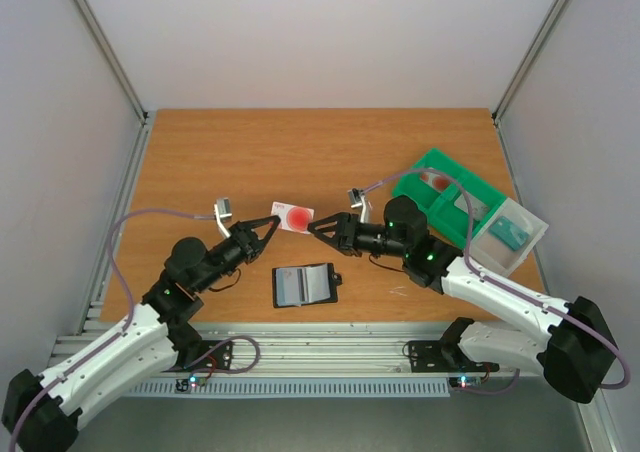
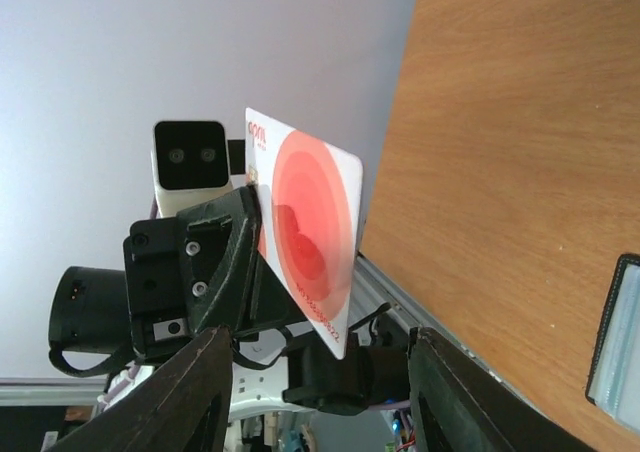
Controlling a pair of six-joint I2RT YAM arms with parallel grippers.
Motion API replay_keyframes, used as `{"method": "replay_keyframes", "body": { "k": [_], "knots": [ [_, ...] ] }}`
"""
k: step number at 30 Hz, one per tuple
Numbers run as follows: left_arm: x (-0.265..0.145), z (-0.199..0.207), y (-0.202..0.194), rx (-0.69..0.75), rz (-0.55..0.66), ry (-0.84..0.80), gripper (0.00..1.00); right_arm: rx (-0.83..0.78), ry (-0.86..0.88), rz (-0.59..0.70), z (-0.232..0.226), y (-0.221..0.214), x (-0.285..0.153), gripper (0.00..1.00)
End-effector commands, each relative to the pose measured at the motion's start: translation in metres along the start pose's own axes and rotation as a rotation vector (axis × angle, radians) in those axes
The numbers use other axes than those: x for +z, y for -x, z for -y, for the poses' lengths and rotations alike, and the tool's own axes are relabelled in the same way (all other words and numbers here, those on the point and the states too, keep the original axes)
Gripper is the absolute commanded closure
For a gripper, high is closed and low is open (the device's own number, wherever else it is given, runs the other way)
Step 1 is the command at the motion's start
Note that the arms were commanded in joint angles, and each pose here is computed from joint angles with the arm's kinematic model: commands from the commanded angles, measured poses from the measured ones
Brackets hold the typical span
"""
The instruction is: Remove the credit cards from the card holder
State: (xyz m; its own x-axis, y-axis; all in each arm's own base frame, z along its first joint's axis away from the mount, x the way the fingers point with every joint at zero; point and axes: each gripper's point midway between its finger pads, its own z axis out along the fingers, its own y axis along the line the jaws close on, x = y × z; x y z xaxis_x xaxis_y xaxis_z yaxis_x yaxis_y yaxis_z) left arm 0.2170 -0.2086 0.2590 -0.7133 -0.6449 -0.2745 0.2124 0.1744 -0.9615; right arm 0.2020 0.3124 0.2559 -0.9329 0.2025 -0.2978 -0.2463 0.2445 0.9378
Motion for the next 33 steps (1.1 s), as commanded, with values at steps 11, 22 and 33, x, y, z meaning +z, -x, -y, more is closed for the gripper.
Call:
{"method": "replay_keyframes", "body": {
  "k": [11,22,33],
  "knots": [
    [0.0043,0.0257,0.0068,-0.083,0.031,-0.153,1.00,-0.033,0.071,0.049,-0.0294,0.0052,0.0085,0.75],
    [0.0022,0.0251,0.0013,-0.101,0.002,-0.161,1.00,-0.033,0.052,0.095,-0.0260,0.0092,0.0042,0.76],
    [0.0002,0.0220,0.0003,-0.109,0.001,-0.152,1.00,-0.049,0.064,0.101,-0.0279,0.0072,-0.0005,0.99]
  ]
}}
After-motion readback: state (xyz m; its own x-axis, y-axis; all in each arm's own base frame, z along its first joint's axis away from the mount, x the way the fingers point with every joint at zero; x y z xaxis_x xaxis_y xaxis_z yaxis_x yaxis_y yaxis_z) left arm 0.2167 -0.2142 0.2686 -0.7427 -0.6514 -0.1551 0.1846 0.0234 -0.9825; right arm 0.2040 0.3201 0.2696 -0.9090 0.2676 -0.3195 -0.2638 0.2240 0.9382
